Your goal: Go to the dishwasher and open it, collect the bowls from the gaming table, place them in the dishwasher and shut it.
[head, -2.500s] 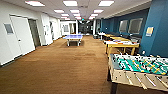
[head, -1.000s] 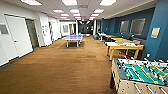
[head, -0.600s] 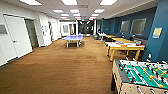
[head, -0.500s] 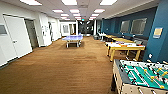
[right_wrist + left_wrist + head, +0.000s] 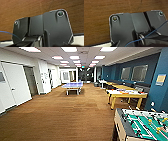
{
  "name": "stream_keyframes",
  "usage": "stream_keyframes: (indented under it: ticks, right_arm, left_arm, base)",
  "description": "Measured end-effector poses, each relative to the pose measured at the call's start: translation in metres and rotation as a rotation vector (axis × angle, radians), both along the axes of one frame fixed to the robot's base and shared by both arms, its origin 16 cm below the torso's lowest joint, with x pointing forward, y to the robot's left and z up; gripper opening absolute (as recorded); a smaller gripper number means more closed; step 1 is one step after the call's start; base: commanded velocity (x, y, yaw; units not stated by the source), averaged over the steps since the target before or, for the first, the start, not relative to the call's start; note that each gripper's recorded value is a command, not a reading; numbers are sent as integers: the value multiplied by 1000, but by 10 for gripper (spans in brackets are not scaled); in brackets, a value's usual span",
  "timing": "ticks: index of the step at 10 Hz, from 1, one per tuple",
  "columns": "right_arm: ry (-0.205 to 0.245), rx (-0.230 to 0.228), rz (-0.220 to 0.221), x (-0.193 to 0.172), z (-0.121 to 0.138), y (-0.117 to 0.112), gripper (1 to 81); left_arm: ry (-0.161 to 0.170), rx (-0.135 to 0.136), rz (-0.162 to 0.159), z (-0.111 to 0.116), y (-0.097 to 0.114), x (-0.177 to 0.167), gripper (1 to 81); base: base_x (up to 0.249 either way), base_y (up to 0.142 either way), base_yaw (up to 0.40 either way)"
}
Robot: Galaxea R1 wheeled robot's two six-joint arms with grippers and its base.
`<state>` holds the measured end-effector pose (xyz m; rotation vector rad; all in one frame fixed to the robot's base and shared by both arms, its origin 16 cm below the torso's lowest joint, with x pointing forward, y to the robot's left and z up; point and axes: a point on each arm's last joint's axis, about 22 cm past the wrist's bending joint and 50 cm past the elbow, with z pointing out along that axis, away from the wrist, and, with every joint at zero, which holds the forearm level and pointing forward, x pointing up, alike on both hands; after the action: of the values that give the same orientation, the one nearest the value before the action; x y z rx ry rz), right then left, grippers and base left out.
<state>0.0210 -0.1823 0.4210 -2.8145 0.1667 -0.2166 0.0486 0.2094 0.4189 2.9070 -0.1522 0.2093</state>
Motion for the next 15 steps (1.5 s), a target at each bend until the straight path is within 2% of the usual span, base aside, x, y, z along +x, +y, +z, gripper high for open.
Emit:
stream_keyframes:
  ticks: [12, 14, 15]
  right_arm:
    - [-3, 0, 0, 1, 0, 0, 811]
    - [11, -2, 2, -10, -1, -1, 811]
    - [-2, -1, 2, 5, 0, 0, 811]
  left_arm:
    - [-2, -3, 0, 0, -2, 0, 811]
    - [13, -5, -2, -1, -4, -12, 811]
    - [-5, -4, -1, 1, -4, 7, 811]
  base:
    - [191, 0, 0]
    - [191, 0, 0]
    - [191, 0, 0]
